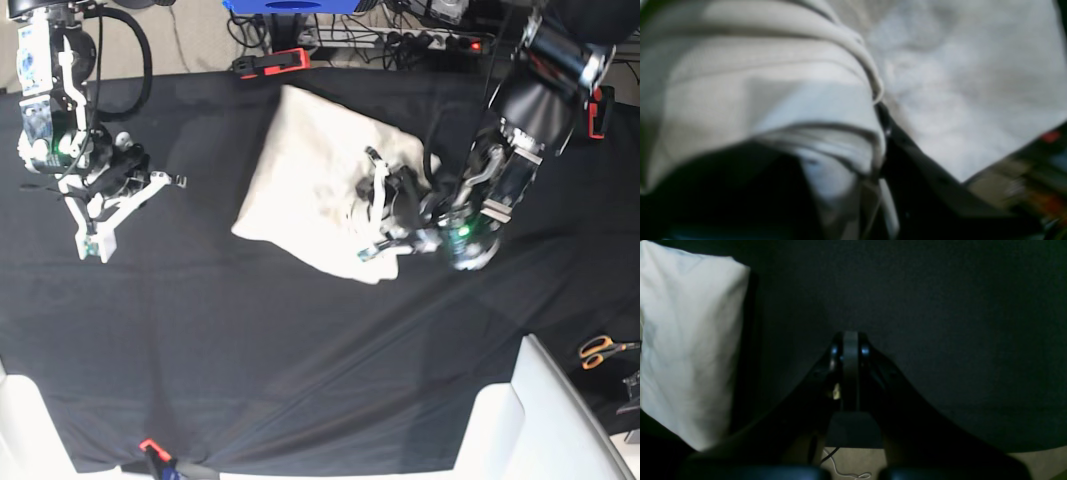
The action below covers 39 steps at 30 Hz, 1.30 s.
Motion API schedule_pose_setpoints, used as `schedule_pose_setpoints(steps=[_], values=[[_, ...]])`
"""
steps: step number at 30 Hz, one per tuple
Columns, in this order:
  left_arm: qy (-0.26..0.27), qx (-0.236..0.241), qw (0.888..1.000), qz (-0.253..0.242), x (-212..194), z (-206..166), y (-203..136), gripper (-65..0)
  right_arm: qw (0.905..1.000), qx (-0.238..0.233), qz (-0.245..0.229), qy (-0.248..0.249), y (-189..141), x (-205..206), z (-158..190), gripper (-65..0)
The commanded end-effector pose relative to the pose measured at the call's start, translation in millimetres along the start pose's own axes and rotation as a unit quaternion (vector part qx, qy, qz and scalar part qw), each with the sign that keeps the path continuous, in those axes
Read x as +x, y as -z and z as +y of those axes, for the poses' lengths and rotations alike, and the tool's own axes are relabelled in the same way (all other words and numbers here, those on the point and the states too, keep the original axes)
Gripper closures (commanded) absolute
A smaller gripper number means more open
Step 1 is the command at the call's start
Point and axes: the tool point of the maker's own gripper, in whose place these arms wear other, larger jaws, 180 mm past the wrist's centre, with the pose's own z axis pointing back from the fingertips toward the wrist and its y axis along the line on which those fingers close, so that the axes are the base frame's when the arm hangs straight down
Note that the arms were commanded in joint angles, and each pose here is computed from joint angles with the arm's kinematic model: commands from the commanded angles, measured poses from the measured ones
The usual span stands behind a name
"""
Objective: Fold the T-shirt properly
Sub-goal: 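Rotate and drag the folded shirt with the left gripper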
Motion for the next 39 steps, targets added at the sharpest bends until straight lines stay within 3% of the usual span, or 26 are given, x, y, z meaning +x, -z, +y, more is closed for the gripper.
schedule_pose_setpoints(steps=[1, 7, 10, 15, 18, 25, 35, 36, 39], values=[[0.027, 0.014, 0.999, -0.016, 24, 5, -6, 0.0, 0.9998, 0.0, -0.019, -0.003, -4, 12, -1, -0.2], [0.153, 0.073, 0.985, 0.03, 58, 0, 3, 0.0, 0.9998, 0.0, -0.018, -0.002, -3, 11, -1, -0.2], [0.224, 0.103, 0.968, 0.051, 75, -9, 9, 0.0, 0.9998, -0.002, -0.019, -0.001, -3, 11, -2, -0.2], [0.293, 0.145, 0.943, 0.063, 100, -14, 9, 0.0, 0.9998, -0.002, -0.019, 0.0, -4, 12, -3, -0.2], [0.34, 0.178, 0.92, 0.078, 110, -14, 9, 0.0, 0.9998, -0.002, -0.019, 0.0, -4, 12, -3, -0.2], [0.417, 0.174, 0.887, 0.099, 116, -28, 13, 0.0, 0.9998, -0.004, -0.019, -0.001, -4, 12, -4, -0.2], [0.435, 0.148, 0.886, 0.067, 120, -36, 25, 0.0, 0.9998, -0.005, -0.02, -0.001, -3, 12, -4, -0.2], [0.444, 0.15, 0.881, 0.07, 120, -36, 27, 0.0, 0.9998, -0.006, -0.02, -0.001, -3, 12, -5, -0.2], [0.494, 0.152, 0.85, 0.099, 106, -36, 40, 0.0, 0.9998, -0.007, -0.019, -0.003, -3, 12, -6, -0.2]])
